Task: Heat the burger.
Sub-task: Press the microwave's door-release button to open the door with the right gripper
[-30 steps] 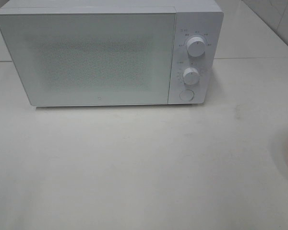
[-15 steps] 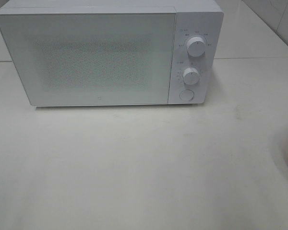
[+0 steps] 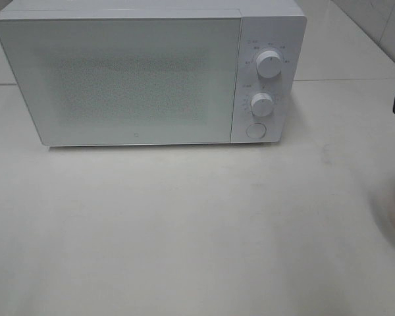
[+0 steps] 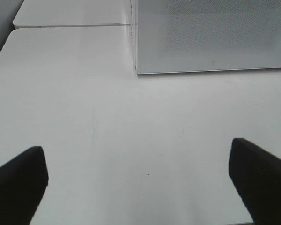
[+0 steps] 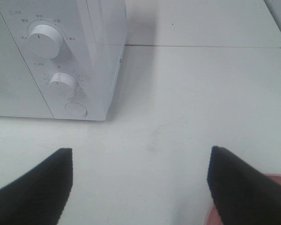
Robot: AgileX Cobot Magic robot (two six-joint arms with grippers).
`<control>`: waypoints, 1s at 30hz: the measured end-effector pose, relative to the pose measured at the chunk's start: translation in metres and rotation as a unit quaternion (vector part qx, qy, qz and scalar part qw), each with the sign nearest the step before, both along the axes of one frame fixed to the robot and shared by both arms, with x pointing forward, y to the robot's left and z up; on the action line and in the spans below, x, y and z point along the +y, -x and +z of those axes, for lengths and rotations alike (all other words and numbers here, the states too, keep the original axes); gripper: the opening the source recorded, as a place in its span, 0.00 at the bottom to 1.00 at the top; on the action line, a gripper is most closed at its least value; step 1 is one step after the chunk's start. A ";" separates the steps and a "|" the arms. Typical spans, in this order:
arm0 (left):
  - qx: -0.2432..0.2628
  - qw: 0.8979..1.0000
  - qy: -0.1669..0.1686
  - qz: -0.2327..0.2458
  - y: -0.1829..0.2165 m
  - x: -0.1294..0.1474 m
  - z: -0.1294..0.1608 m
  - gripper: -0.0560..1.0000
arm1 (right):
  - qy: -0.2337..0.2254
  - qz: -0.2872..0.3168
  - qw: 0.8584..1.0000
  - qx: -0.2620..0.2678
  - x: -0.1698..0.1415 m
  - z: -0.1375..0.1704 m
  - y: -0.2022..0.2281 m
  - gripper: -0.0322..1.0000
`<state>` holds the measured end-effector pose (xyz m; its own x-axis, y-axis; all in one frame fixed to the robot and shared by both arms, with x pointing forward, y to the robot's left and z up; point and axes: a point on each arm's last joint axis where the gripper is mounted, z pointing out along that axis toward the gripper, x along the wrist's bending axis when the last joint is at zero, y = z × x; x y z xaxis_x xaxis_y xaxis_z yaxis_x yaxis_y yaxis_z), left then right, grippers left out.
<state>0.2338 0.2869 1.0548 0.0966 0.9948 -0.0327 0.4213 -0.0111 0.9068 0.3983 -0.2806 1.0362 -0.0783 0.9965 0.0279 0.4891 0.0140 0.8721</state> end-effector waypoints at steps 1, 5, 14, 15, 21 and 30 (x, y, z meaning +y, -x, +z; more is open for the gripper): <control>0.000 1.000 0.000 0.000 0.000 0.000 0.000 0.99 | 0.000 0.000 1.000 0.000 0.000 0.000 0.000 0.77; 0.000 1.000 0.000 0.000 0.000 0.000 0.000 0.99 | -0.001 0.006 1.000 0.006 0.003 -0.010 -0.017 0.77; 0.000 1.000 0.000 0.000 0.000 0.000 0.000 0.99 | -0.009 0.018 1.000 -0.005 0.010 -0.029 -0.045 0.77; 0.000 1.000 0.000 0.000 0.000 0.000 0.000 0.99 | -0.009 0.018 1.000 -0.005 0.010 -0.029 -0.045 0.77; 0.000 1.000 0.000 0.000 0.000 0.000 0.000 0.99 | -0.015 0.025 1.000 -0.007 0.013 -0.044 -0.062 0.77; 0.000 1.000 0.000 0.000 0.000 0.000 0.000 0.99 | -0.049 0.004 0.999 0.002 0.016 -0.062 -0.071 0.77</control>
<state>0.2338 0.2869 1.0548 0.0962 0.9948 -0.0336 0.4214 -0.0101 0.9068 0.4693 -0.2648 0.9745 -0.0851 0.9883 0.1263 0.4919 -0.0686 0.8679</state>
